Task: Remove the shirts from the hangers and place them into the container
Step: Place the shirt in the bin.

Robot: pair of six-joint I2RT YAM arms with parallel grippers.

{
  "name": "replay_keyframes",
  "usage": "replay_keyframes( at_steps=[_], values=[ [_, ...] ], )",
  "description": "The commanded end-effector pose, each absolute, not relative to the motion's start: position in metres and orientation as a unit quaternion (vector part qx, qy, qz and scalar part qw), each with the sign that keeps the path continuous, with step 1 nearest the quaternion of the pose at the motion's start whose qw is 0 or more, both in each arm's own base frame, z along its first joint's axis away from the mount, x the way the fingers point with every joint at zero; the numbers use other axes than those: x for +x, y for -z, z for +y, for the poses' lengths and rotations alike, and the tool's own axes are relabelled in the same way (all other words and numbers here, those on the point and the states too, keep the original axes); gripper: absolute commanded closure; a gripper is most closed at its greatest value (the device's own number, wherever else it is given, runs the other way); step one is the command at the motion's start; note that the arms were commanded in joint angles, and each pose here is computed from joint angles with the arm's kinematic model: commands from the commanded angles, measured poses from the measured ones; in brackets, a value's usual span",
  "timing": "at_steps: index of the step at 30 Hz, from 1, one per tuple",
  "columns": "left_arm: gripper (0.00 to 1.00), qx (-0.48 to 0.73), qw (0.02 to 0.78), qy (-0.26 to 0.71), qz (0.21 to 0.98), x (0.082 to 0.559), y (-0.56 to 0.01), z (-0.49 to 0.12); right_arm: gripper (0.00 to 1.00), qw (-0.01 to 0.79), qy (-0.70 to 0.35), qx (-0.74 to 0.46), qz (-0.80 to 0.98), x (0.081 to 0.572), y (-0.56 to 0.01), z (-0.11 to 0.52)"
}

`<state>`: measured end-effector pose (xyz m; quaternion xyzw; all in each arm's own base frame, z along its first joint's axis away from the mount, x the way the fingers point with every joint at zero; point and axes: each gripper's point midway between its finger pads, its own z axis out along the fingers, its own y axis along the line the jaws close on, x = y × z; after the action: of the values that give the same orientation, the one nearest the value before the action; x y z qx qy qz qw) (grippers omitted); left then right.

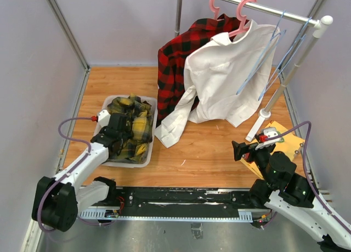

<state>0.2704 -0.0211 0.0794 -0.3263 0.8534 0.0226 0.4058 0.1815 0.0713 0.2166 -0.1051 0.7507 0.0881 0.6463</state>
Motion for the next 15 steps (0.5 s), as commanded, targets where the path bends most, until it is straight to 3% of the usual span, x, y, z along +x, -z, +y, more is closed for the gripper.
replay_keyframes(
  at_steps=[1, 6, 7, 9, 11, 15],
  values=[
    [0.86, -0.352, 0.355, 0.081, 0.862, 0.275, -0.048, -0.061, 0.02, 0.655, -0.084, -0.089, 0.746, 0.183, -0.222, 0.066],
    [0.82, -0.332, 0.376, 0.093, 0.860, 0.289, -0.083, -0.065, 0.02, 0.659, -0.093, -0.089, 0.741, 0.181, -0.227, 0.066],
    [0.75, -0.335, 0.391, 0.090, 0.852, 0.291, -0.096, -0.061, 0.02, 0.660, -0.095, -0.088, 0.740, 0.181, -0.227, 0.066],
    [0.44, -0.342, 0.427, 0.091, 0.832, 0.292, -0.124, -0.053, 0.02, 0.662, -0.097, -0.088, 0.738, 0.181, -0.229, 0.066],
    [0.24, -0.337, 0.459, 0.095, 0.816, 0.288, -0.148, -0.046, 0.02, 0.664, -0.097, -0.091, 0.735, 0.181, -0.232, 0.067],
    [0.07, -0.331, 0.518, 0.103, 0.782, 0.277, -0.196, -0.033, 0.02, 0.665, -0.092, -0.097, 0.735, 0.181, -0.237, 0.066]
  ],
)
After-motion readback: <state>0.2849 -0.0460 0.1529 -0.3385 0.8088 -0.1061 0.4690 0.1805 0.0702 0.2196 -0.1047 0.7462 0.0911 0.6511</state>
